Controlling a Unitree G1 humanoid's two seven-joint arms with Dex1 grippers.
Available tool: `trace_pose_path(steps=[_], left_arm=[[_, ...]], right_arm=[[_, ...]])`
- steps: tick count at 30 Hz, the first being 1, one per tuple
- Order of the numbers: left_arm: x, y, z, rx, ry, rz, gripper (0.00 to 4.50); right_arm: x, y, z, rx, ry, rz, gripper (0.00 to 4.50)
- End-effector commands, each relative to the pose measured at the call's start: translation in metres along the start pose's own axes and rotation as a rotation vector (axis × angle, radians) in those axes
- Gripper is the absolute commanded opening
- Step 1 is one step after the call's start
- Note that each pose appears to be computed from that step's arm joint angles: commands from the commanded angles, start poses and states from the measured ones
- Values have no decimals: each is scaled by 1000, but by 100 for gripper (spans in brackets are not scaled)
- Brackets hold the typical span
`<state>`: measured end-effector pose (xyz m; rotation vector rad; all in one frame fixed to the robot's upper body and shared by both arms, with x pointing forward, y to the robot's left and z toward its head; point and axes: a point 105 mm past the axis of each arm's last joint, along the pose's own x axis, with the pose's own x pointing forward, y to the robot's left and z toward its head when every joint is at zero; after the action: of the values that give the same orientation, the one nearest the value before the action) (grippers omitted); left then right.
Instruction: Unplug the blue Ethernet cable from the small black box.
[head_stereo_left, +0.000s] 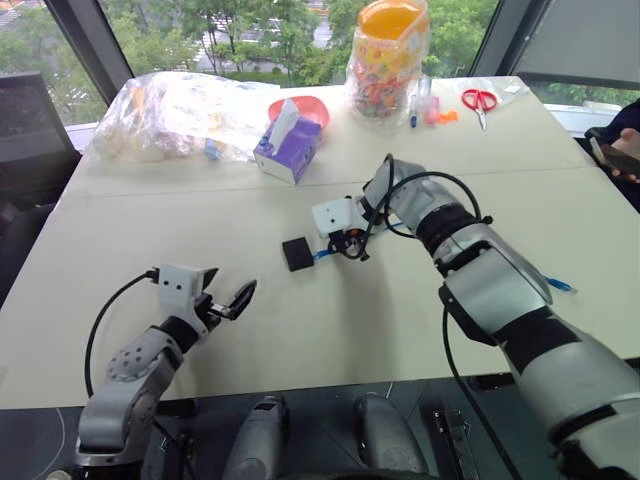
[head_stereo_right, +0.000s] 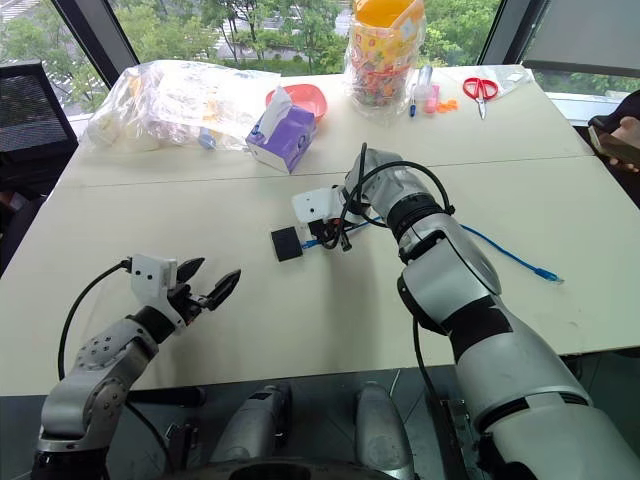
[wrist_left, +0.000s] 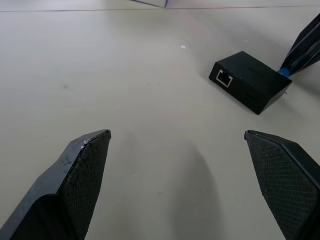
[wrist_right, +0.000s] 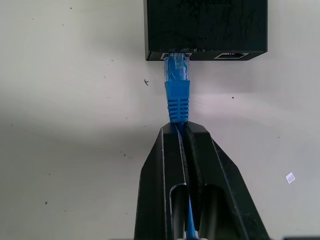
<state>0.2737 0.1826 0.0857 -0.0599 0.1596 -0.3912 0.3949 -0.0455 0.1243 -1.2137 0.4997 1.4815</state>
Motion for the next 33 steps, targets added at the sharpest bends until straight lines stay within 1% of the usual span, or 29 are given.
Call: trace_pose_path(steps=[1,4,8,11,14,17,20,24,28,33], left_arm=[[-2,12,22,37,-62,10,450],[2,22,43,10,-111,2,450],[11,14,63,-73,-139,-95,450],[24,-5,81,-124,-142,-235,450],[36,-16,97,-196,-154,-320,450],[41,-21,107,-230,-156,-376,450],[41,-31,123,-272,-164,-482,450],[40,-39,128,-276,-129,-565,450],[42,-42,130,-269,-110,-603,450],[43,-45,131,-250,-106,-615,450]], right_arm=[[-6,-11,13,-47,-37,-63,6],[-26,-28,23,-130,-123,-245,6],[-52,-44,28,-154,-249,-506,6],[-71,-43,27,-240,-328,-767,6],[-72,-27,23,-313,-348,-921,6],[-67,-13,23,-374,-330,-1002,6],[-66,2,30,-456,-329,-1110,6],[-76,8,40,-513,-333,-1234,6],[-79,9,45,-540,-336,-1279,6],[-79,10,47,-559,-349,-1277,6]])
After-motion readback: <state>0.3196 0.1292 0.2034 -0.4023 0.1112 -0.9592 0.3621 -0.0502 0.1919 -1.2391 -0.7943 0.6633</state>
